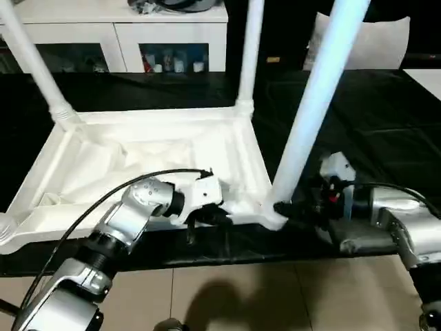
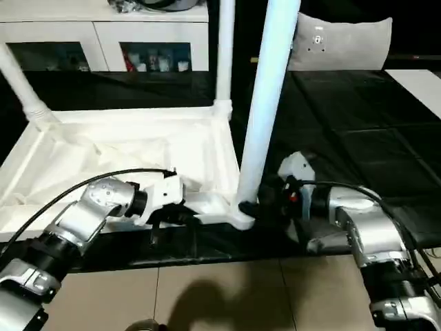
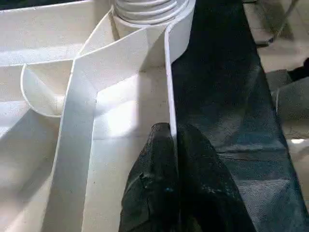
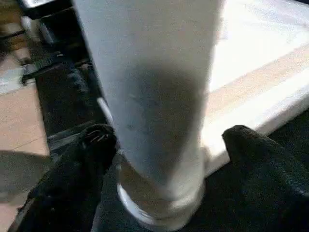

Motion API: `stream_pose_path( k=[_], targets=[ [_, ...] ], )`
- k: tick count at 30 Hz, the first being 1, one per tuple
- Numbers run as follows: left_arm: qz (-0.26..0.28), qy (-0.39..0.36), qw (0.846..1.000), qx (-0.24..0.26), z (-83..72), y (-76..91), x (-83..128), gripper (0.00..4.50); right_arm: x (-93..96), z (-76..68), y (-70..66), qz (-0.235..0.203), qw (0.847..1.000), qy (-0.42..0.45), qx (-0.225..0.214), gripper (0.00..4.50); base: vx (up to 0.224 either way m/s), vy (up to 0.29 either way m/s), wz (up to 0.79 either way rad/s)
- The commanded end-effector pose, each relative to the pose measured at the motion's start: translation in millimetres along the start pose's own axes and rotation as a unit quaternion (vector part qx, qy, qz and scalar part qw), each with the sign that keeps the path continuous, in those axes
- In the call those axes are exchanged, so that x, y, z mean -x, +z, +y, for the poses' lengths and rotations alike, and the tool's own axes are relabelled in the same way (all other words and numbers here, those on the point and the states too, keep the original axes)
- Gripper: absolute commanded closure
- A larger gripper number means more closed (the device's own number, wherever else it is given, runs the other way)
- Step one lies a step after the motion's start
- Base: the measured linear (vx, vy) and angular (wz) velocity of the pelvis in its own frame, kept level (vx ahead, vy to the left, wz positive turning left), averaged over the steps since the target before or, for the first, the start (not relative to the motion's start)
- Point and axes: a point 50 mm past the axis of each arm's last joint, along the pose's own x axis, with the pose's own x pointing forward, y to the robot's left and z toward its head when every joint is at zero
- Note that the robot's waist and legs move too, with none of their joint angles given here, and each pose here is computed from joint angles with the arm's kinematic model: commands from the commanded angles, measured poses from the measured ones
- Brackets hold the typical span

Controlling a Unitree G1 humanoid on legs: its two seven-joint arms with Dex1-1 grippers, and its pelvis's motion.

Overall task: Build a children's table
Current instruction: Rotate leg to tighten

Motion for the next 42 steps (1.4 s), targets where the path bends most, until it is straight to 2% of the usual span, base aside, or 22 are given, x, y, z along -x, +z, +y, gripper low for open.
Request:
stream_pose_path(
  k=[1, 4, 5, 7, 8, 12, 15, 23, 25, 26, 29, 30, 31, 33, 37, 40, 41, 42],
  targets=[
    [-0.01, -0.03, 0.999, -0.023, -5.0, 6.1, -5.6, 4.5, 0.7, 1.1, 0.2, 0.017, 0.999, 0.027, -0.01, 0.74, 0.0, 0.0, 0.0],
    [-0.01, -0.032, 0.999, -0.023, -4.8, 6.3, -5.4, 4.5, -1.4, 0.3, -1.5, 0.018, 0.999, 0.03, -0.018, 0.91, 0.0, 0.0, 0.0],
    [-0.01, -0.032, 0.999, -0.023, -4.8, 6.3, -5.4, 4.5, -1.4, 0.3, -1.5, 0.018, 0.999, 0.03, -0.018, 1.19, 0.0, 0.0, 0.0],
    [-0.011, -0.036, 0.999, -0.022, -6.0, 6.2, -5.9, 4.5, -3.9, 0.5, -3.1, 0.016, 0.999, 0.034, -0.034, 1.3, 0.0, 0.0, 0.0],
    [-0.011, -0.037, 0.999, -0.022, -6.4, 6.2, -6.0, 4.5, -4.3, 0.9, -3.4, 0.016, 0.999, 0.036, -0.036, 1.5, 0.0, 0.0, 0.0],
    [-0.012, -0.041, 0.999, -0.02, -7.5, 5.5, -6.5, 4.5, -5.9, 3.3, -6.8, 0.019, 0.997, 0.047, -0.05, 1.72, 0.0, 0.0, 0.0],
    [-0.012, -0.041, 0.999, -0.02, -7.5, 5.4, -6.5, 4.5, -6.2, 3.9, -7.8, 0.021, 0.997, 0.049, -0.054, 2.07, 0.0, 0.0, 0.0],
    [-0.018, -0.045, 0.999, -0.005, -9.6, 5.1, -6.0, 4.5, -11.1, 18.5, -15.6, 0.015, 0.993, 0.07, -0.099, 2.18, 0.0, 0.0, 0.0],
    [-0.02, -0.032, 0.999, 0.011, -8.1, 6.1, -7.0, 4.5, -13.1, 19.6, -16.7, 0.015, 0.992, 0.053, -0.11, 2.18, 0.0, 0.0, 0.0],
    [-0.025, -0.007, 0.999, 0.035, -4.8, 8.9, -9.3, 4.5, -16.0, 16.5, -18.9, 0.018, 0.992, 0.012, -0.123, 2.18, 0.0, 0.0, 0.0],
    [-0.029, 0.008, 0.998, 0.049, -2.9, 11.5, -11.3, 4.5, -19.9, 12.8, -19.2, 0.014, 0.991, -0.023, -0.129, 2.18, 0.0, 0.0, 0.0],
    [-0.033, 0.023, 0.997, 0.065, -1.3, 14.8, -14.2, 4.5, -25.2, 8.5, -18.4, 0.004, 0.988, -0.061, -0.145, 2.18, 0.0, 0.0, 0.0],
    [-0.044, 0.062, 0.993, 0.095, 3.2, 23.5, -22.0, 4.5, -36.9, 0.4, -14.6, -0.019, 0.974, -0.13, -0.187, 2.18, 0.0, 0.0, 0.0],
    [-0.051, 0.1, 0.987, 0.116, 7.6, 32.3, -31.1, 4.5, -47.2, -7.9, -12.5, -0.03, 0.955, -0.193, -0.222, 2.18, 0.0, 0.0, 0.0],
    [-0.057, 0.146, 0.977, 0.142, 13.3, 40.9, -41.6, 4.5, -56.9, -15.3, -13.1, -0.02, 0.941, -0.246, -0.23, 2.18, 0.0, 0.0, 0.0],
    [-0.063, 0.166, 0.974, 0.139, 14.0, 52.0, -54.1, 4.5, -70.1, -20.6, -11.8, -0.031, 0.928, -0.285, -0.237, 2.18, 0.0, 0.0, 0.0],
    [-0.061, 0.169, 0.975, 0.133, 13.9, 53.5, -55.8, 4.5, -73.1, -20.5, -10.3, -0.036, 0.929, -0.283, -0.237, 1.62, 0.0, 0.0, 0.0],
    [-0.058, 0.169, 0.976, 0.128, 13.7, 53.9, -56.1, 4.5, -74.6, -20.0, -8.9, -0.041, 0.929, -0.28, -0.238, 1.48, 0.0, 0.0, 0.0]
  ],
)
